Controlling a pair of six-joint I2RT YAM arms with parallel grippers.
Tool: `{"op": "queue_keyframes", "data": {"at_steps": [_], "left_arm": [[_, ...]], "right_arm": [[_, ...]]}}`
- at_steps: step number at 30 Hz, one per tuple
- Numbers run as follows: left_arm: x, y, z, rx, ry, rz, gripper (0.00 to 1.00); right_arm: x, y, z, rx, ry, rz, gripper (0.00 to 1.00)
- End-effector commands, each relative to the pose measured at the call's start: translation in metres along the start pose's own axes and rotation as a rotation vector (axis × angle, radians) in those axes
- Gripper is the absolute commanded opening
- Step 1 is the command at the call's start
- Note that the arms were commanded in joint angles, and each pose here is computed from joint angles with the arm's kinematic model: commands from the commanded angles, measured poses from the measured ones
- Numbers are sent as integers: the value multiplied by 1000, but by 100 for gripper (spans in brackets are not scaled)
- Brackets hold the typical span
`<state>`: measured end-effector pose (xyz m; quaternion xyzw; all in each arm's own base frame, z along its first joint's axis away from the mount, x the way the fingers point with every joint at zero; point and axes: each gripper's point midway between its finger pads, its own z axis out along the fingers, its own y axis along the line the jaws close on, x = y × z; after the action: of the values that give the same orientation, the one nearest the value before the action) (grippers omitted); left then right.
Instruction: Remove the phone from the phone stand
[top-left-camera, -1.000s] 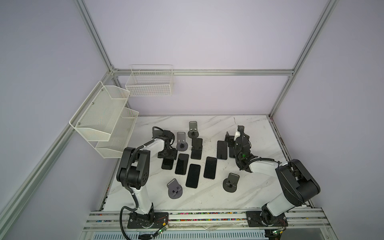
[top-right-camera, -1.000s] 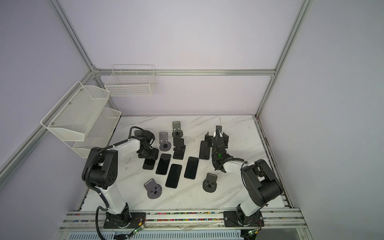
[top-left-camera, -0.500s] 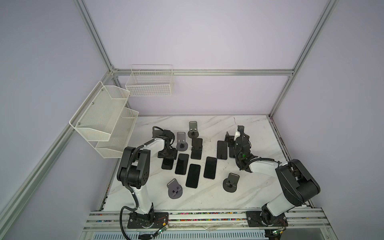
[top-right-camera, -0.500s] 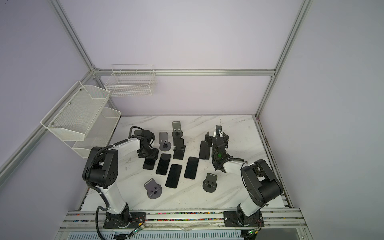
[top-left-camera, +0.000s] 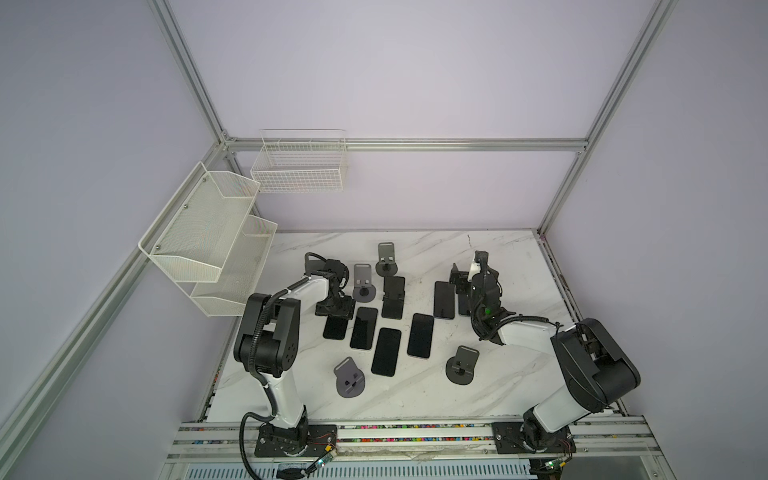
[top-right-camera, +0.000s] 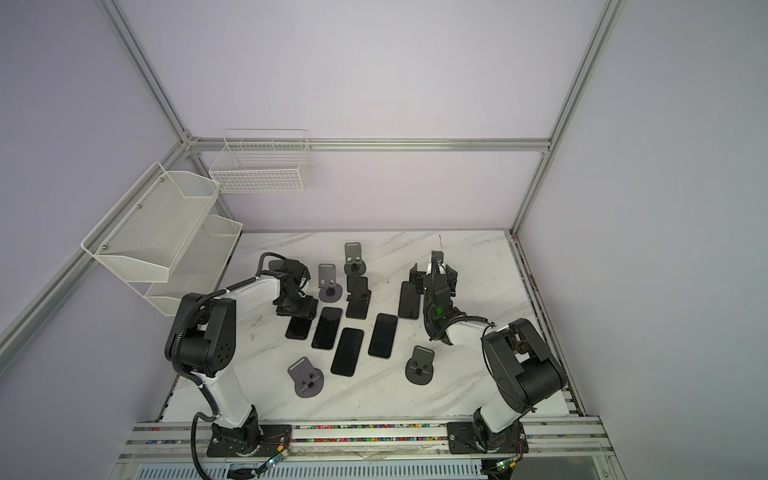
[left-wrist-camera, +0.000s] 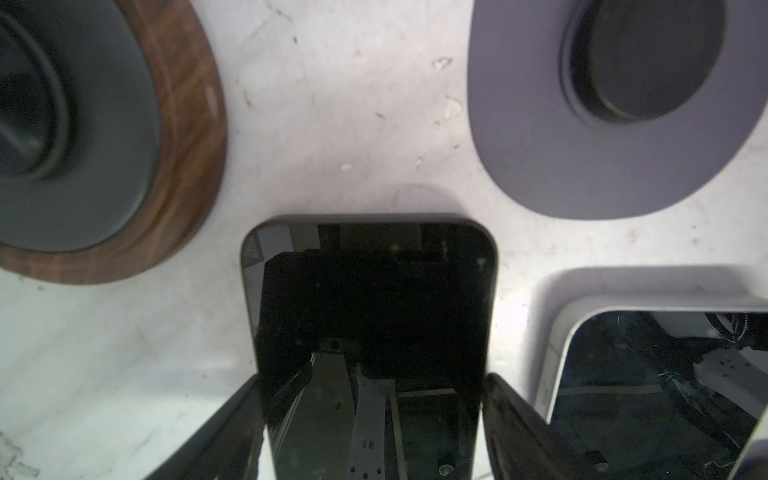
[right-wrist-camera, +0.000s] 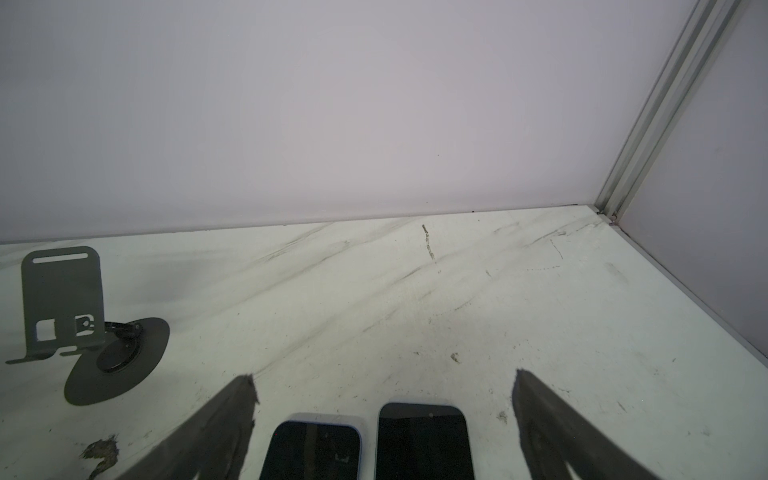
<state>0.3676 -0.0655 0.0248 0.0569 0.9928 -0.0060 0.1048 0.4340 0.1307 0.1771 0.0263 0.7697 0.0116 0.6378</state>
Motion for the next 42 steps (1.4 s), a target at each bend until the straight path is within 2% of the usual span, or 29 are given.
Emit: {"op": "queue_keyframes", "data": {"at_steps": [1, 5, 17, 18, 19, 20, 24, 26, 29, 32, 34, 36, 39, 42], "left_arm": [[11, 2, -6, 22, 47, -14, 81], [3, 8, -37, -12, -3, -74, 83], [-18, 8, -181, 30, -376, -120, 87], [-18, 12, -191, 19, -410, -156, 88], [-18, 16, -199, 2, -444, -181, 98], [-19, 21, -205, -17, -483, -203, 100], [-15, 46, -217, -98, -661, -362, 100], [-15, 49, -223, -91, -749, -384, 99], [-13, 56, -220, -116, -871, -383, 100], [-9, 65, -216, -166, -969, -376, 100], [-8, 63, -212, -169, -1028, -330, 100], [-7, 61, -212, -201, -1110, -232, 100], [0, 74, -204, -317, -1192, -210, 99], [6, 94, -195, -442, -1218, -260, 100]], "right_arm": [[-8, 3, 0, -4, -19, -3, 97], [-7, 3, 1, -1, -15, -6, 97], [-10, -6, -3, 59, -33, 11, 97], [-9, -9, -3, 75, -31, 15, 97], [-9, -12, -2, 97, -30, 25, 97], [-8, -15, -1, 116, -27, 31, 97], [-7, -24, -1, 184, -25, 45, 97], [-7, -30, -3, 223, -29, 59, 97], [-8, -45, -9, 306, -43, 100, 97], [-10, -50, -14, 322, -56, 118, 97], [-10, -49, -15, 308, -59, 127, 97], [-9, -50, -15, 313, -56, 138, 97], [-9, -45, -13, 253, -41, 108, 97], [-10, -46, -11, 207, -30, 49, 97]]}}
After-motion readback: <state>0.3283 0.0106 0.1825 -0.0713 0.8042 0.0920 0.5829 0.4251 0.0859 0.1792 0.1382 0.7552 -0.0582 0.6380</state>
